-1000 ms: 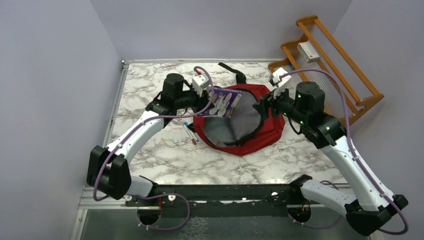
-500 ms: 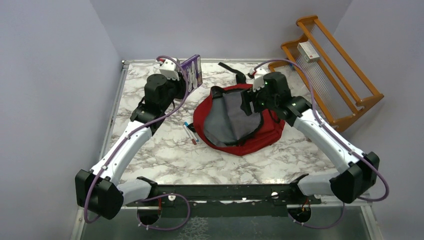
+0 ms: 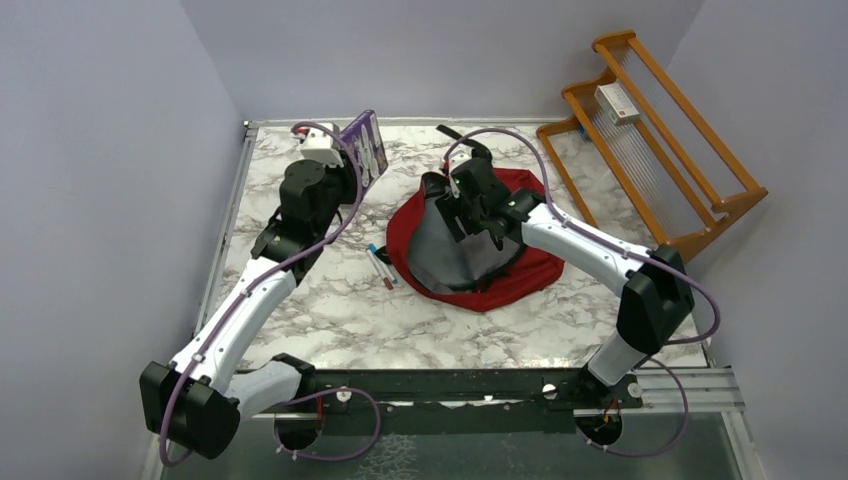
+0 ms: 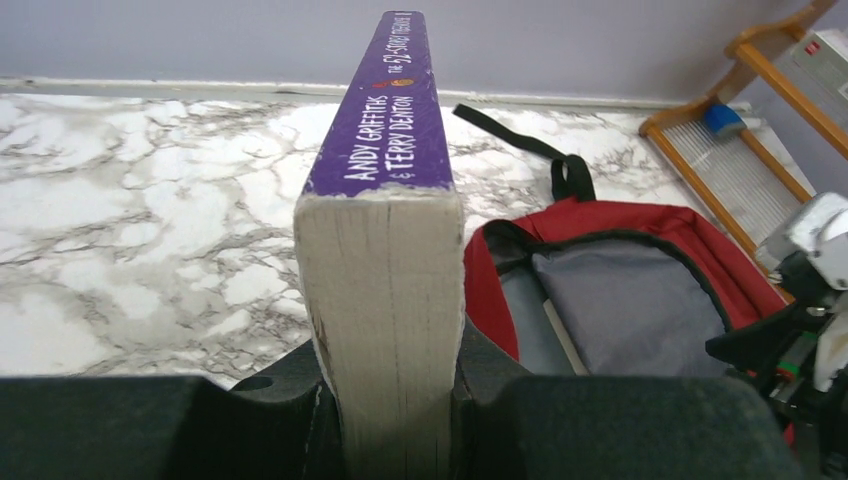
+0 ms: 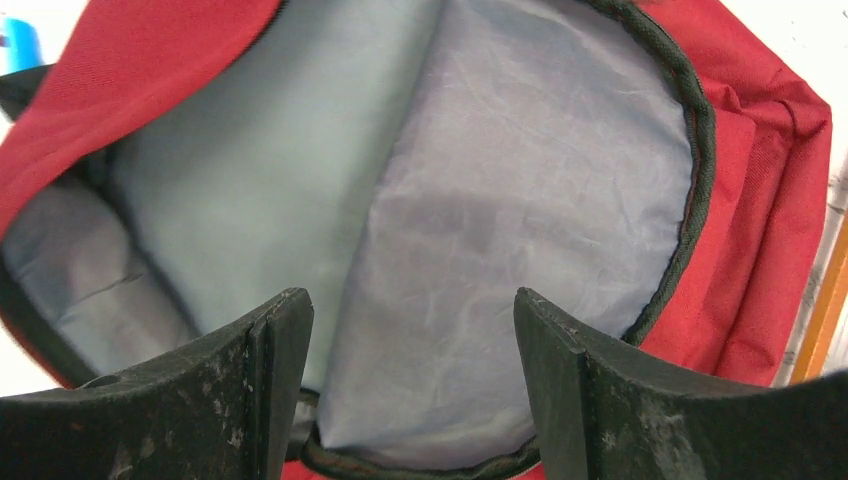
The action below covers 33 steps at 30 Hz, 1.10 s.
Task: Pack the student bag
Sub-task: Place the book in the student bag.
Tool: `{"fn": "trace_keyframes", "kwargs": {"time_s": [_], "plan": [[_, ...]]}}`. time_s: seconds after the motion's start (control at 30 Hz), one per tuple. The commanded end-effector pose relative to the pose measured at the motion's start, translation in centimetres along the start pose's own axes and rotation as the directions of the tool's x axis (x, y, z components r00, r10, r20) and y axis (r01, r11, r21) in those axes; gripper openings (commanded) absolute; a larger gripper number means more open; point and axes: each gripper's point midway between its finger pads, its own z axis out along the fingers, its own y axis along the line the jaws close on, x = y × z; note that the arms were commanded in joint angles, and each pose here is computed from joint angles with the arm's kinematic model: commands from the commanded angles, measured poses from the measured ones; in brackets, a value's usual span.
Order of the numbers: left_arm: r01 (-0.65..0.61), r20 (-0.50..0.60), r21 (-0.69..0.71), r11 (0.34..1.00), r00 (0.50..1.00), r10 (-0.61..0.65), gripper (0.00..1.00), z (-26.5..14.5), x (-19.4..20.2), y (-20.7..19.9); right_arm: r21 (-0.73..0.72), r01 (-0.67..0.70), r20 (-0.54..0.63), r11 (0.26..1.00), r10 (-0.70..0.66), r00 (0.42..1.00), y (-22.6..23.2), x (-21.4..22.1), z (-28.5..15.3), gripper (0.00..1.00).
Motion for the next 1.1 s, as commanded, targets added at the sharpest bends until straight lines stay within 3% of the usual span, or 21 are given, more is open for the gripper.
{"fn": "trace_keyframes", "kwargs": {"time_s": [0.0,0.37,0.6,1.07], "plan": [[0.040,0.153,-0.095,0.995,0.988,-0.025,0.00,-1.8,-4.1,1.7,0.107,-0.016,0.008,0.994,0.015,1.000,-0.8,-1.0,1.8,0.79],[0.049,0.151,-0.088,0.995,0.988,-0.035,0.00,-2.5,-3.2,1.9,0.227,0.102,-0.117,0.969,-0.077,0.990,-0.5,0.9,6.2,0.79],[0.042,0.149,-0.081,0.996,0.988,-0.030,0.00,-2.6,-2.8,1.9,0.303,0.217,-0.185,0.928,-0.166,0.969,-0.8,1.6,7.3,0.74],[0.049,0.136,-0.048,0.998,0.990,-0.042,0.00,-2.1,-2.2,1.3,0.385,0.252,-0.186,0.888,-0.193,0.963,-1.8,0.4,6.7,0.42]]}}
